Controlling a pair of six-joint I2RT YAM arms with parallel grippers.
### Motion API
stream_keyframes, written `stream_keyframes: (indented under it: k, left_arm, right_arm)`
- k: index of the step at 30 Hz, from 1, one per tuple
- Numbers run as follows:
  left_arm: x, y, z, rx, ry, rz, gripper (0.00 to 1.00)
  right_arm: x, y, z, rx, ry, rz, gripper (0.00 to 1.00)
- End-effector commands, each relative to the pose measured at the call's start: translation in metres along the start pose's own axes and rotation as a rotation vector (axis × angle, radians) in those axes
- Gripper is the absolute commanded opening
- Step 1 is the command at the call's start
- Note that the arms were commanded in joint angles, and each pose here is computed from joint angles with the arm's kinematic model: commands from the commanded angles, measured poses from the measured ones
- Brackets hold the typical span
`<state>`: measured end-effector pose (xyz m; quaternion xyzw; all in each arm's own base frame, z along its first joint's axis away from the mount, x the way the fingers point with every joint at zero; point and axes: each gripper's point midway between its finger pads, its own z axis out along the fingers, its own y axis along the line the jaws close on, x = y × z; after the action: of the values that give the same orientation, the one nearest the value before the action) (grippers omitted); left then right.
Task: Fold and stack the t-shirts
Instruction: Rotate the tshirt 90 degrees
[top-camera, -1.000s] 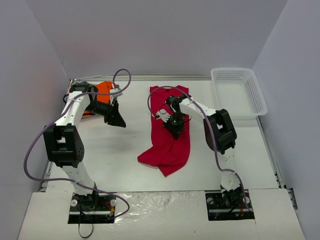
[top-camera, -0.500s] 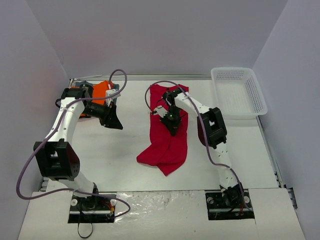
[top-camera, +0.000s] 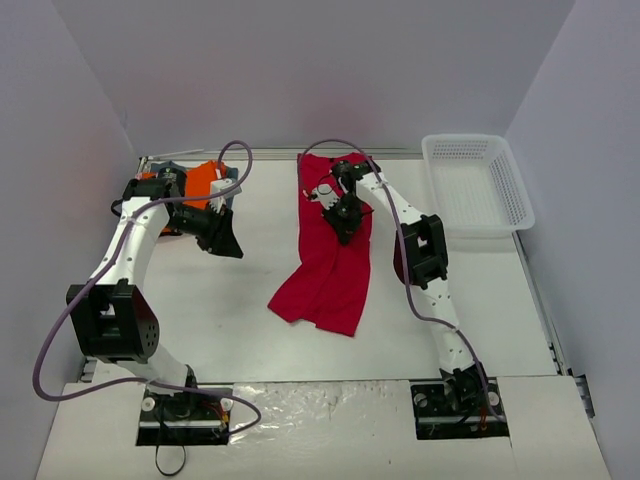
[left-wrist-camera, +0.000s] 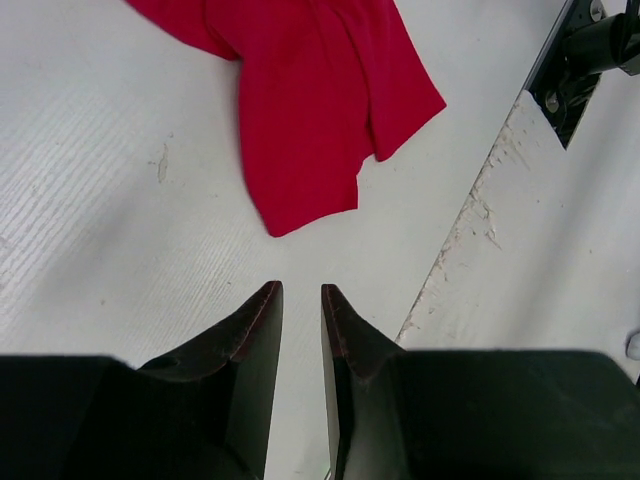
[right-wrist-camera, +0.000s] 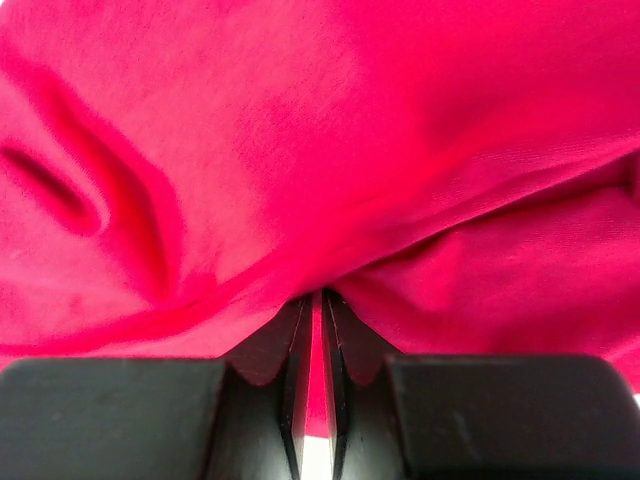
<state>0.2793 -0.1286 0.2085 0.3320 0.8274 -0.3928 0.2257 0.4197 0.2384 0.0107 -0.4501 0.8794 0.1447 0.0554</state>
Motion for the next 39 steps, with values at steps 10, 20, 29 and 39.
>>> stream_keyframes:
  k: [10,20,29,39]
  left_arm:
    - [-0.003,-0.001,-0.008,-0.064,-0.025,0.016,0.22]
    - [0.001,-0.006,-0.013,-0.114,-0.046,0.041,0.22]
    - [-0.004,-0.005,-0.038,-0.236,-0.173,0.029,0.22]
    - [0.001,0.035,-0.099,-0.445,-0.362,-0.169,0.25]
  right_arm:
    - [-0.008,-0.063,0.019,0.164,-0.038,-0.026,0.07]
    - [0.029,0.007,-0.040,0.039,-0.059,-0.036,0.38]
    - [0.060,0.073,-0.075,0.010,-0.056,-0.100,0.41]
    - [0.053,0.175,-0.054,0.010,0.032,-0.357,0.41]
